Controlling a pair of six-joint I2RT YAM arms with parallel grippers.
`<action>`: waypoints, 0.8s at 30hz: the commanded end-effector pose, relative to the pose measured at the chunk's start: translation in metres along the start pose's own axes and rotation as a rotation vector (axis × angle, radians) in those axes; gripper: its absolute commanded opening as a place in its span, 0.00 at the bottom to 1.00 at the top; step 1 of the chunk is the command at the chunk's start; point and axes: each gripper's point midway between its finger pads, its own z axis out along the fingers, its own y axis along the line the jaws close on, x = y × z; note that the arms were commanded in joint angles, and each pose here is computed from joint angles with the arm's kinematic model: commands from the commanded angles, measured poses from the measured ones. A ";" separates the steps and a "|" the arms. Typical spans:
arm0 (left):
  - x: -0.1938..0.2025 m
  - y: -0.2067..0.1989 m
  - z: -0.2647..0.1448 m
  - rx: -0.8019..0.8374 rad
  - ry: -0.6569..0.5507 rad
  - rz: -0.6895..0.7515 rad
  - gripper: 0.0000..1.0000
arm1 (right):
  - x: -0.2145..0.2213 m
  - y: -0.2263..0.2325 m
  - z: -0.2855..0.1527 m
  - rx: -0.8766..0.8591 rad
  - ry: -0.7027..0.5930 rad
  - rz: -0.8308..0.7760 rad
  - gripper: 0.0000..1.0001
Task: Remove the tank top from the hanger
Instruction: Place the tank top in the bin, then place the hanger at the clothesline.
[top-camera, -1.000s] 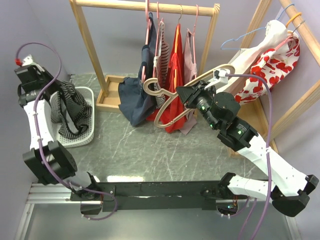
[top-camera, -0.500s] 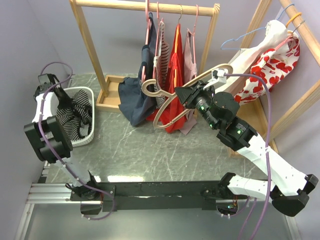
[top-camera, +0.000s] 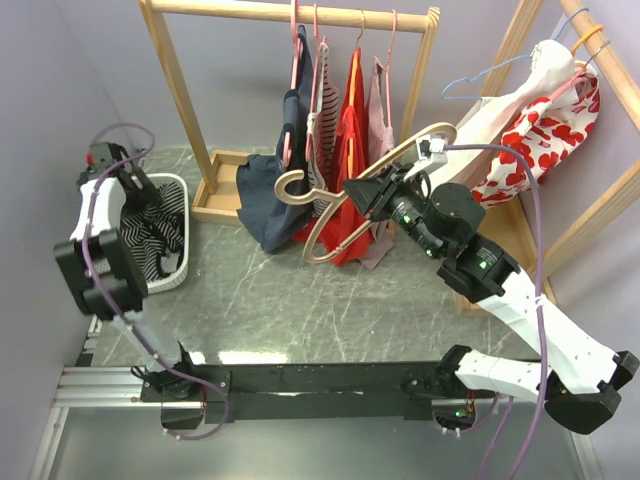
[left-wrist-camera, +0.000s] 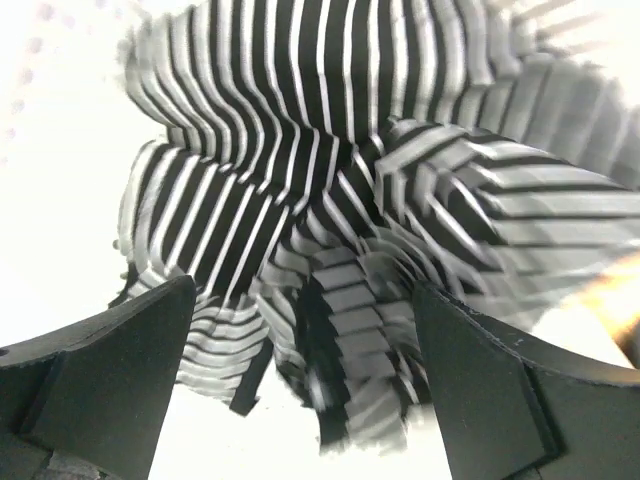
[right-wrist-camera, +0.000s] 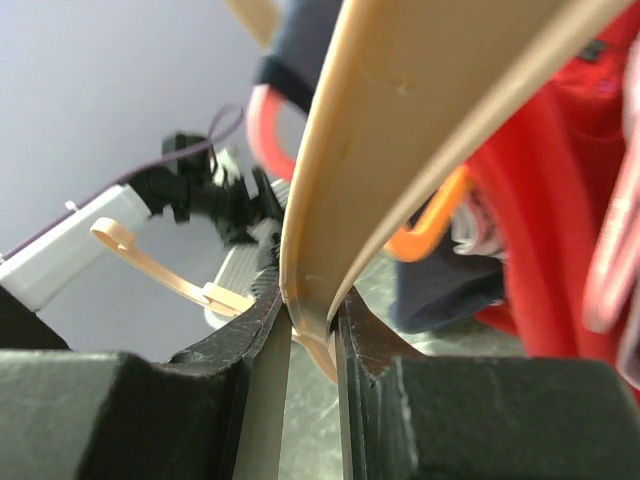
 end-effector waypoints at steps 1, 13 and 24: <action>-0.065 -0.007 -0.117 0.117 -0.344 -0.058 0.96 | -0.036 0.047 -0.026 -0.194 -0.043 -0.017 0.01; 0.020 -0.119 -0.288 1.033 -0.459 0.291 0.97 | -0.056 0.061 -0.010 -0.252 -0.135 0.112 0.00; 0.148 -0.152 -0.325 1.343 -0.398 0.558 0.97 | -0.072 0.064 0.000 -0.271 -0.121 0.254 0.00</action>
